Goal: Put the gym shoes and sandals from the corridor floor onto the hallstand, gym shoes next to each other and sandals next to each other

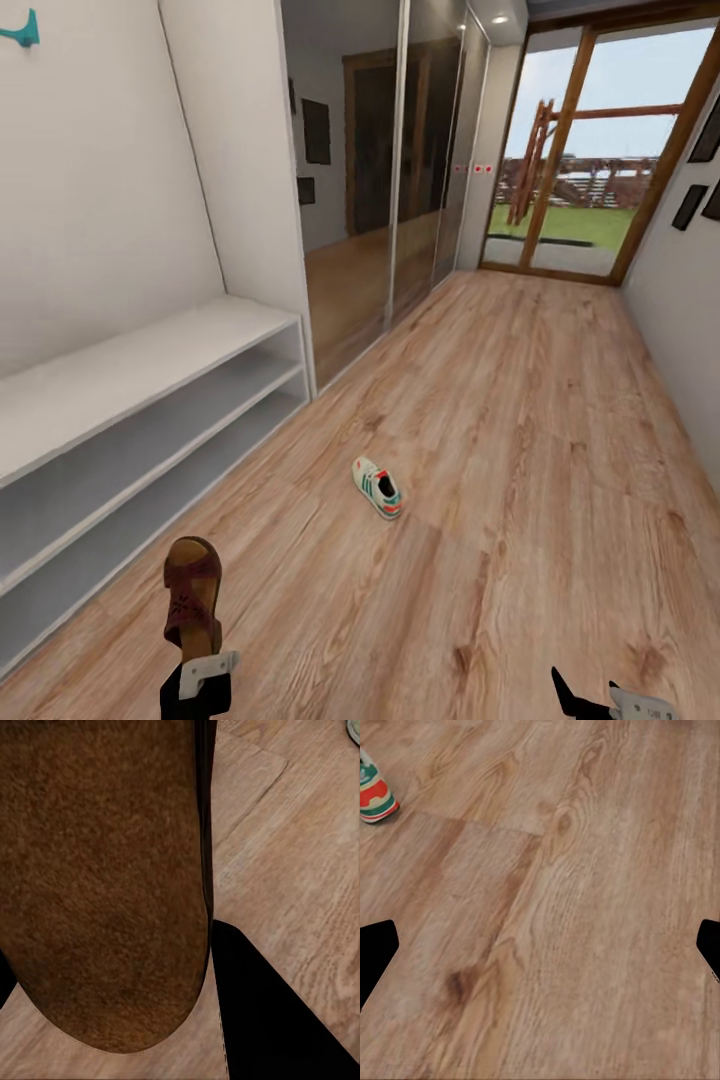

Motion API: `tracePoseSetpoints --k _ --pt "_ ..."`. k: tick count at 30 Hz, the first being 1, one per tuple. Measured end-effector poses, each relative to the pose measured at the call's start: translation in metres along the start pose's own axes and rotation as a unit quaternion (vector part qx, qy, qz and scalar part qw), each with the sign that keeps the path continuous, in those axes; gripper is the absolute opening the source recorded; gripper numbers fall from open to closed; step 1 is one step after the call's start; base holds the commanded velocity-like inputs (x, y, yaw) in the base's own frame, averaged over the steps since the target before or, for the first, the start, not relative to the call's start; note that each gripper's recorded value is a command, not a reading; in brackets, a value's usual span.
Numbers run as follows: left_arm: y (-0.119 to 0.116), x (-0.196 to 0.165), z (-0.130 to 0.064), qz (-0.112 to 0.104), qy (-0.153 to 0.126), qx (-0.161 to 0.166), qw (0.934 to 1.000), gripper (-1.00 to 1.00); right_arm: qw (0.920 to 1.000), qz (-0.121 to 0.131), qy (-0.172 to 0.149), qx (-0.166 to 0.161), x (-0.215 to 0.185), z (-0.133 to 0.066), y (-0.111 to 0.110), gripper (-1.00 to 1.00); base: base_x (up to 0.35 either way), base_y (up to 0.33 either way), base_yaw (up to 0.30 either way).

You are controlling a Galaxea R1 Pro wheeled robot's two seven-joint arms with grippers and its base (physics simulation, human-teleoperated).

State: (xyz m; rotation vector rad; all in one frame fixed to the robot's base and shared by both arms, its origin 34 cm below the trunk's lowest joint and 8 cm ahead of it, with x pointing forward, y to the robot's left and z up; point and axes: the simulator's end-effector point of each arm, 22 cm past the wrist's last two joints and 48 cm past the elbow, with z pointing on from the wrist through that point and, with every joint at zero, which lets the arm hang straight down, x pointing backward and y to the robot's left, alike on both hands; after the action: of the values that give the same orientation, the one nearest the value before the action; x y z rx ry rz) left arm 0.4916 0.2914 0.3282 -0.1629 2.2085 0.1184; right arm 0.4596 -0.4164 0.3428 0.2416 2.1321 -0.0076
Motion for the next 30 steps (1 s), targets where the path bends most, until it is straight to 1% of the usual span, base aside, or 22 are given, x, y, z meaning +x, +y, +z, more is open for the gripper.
tracePoseSetpoints --k 7,21,25,30 --pt "0.0 0.0 0.0 0.0 0.0 0.0 1.0 -1.0 1.0 -0.001 -0.001 0.0 -0.0005 -0.0001 -0.0006 1.0 0.231 -0.244 0.076" --pt "0.0008 -0.0002 0.0001 -0.001 0.0 -0.002 1.0 -1.0 1.0 -0.003 0.0 0.001 -0.0018 -0.0001 -0.0037 1.0 0.233 -0.249 0.006" --pt "0.0009 -0.0008 0.0001 -0.001 -0.001 -0.002 1.0 -1.0 1.0 -0.003 -0.001 0.0 -0.0018 0.0 -0.0023 1.0 0.225 -0.254 0.137" --pt "0.0008 -0.0021 0.0001 -0.001 -0.002 -0.002 1.0 -1.0 1.0 -0.002 -0.002 0.0 -0.0024 0.0002 -0.0012 1.0 0.182 -0.253 0.225"
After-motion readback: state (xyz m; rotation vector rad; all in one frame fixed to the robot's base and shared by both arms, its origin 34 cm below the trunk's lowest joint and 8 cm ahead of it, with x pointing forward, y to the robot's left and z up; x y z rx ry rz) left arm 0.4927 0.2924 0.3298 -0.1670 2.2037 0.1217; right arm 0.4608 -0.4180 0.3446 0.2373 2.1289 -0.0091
